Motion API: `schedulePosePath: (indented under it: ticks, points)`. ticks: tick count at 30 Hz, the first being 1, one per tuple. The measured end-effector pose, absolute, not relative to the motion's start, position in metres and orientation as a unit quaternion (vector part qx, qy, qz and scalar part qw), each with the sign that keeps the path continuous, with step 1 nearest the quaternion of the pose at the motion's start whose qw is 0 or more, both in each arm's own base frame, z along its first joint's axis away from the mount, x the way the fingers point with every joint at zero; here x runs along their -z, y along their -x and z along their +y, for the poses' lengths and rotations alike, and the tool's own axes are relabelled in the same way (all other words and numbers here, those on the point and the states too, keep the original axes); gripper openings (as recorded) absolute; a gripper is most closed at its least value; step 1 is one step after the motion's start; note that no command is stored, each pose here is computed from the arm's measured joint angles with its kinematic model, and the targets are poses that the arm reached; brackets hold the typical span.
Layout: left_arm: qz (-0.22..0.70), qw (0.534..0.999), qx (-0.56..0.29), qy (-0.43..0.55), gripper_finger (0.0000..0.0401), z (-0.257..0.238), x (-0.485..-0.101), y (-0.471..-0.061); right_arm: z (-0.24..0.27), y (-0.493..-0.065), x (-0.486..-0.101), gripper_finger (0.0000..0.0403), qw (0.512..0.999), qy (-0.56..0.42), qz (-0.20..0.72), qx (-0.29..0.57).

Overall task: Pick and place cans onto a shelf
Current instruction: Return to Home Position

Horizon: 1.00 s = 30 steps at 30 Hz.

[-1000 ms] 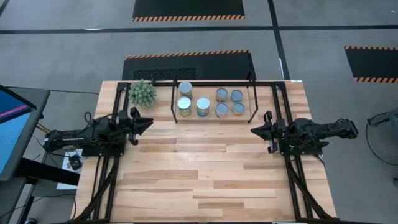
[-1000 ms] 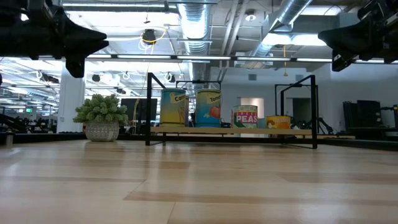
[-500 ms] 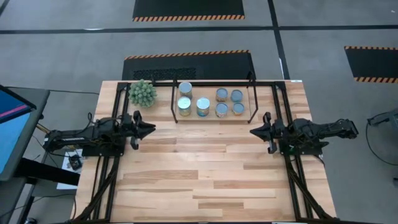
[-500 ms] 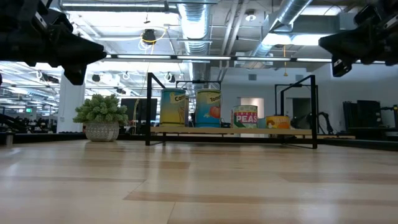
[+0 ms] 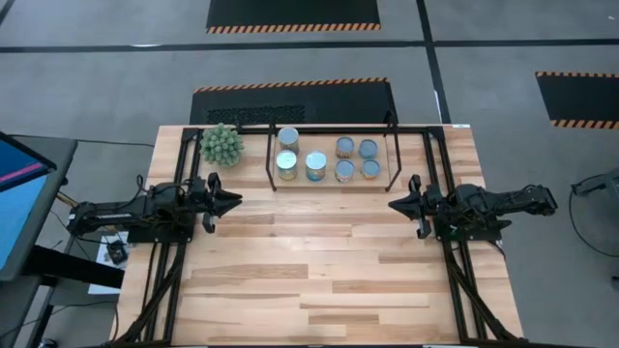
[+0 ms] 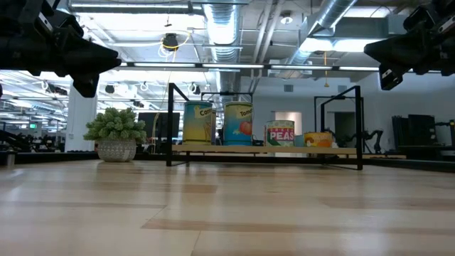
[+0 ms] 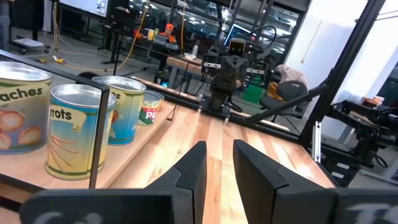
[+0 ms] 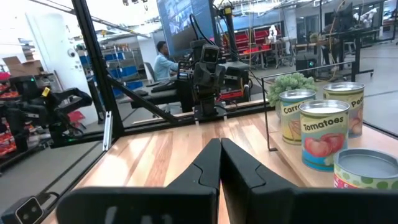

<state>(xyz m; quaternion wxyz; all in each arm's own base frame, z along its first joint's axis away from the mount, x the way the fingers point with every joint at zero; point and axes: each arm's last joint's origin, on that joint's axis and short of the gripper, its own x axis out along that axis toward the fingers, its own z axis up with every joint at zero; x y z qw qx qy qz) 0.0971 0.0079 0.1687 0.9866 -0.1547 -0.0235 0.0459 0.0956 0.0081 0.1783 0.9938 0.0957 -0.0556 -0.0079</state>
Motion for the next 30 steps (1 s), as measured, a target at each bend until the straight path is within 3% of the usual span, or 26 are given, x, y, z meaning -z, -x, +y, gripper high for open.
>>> schedulePosePath:
  ticks: [30]
  points:
    - [-0.023, 0.987, -0.046, 0.154, 0.0068, 0.008, -0.1687, -0.0971, 0.0083, -0.096, -0.173, 0.0033, 0.995, -0.091, -0.026, 0.01]
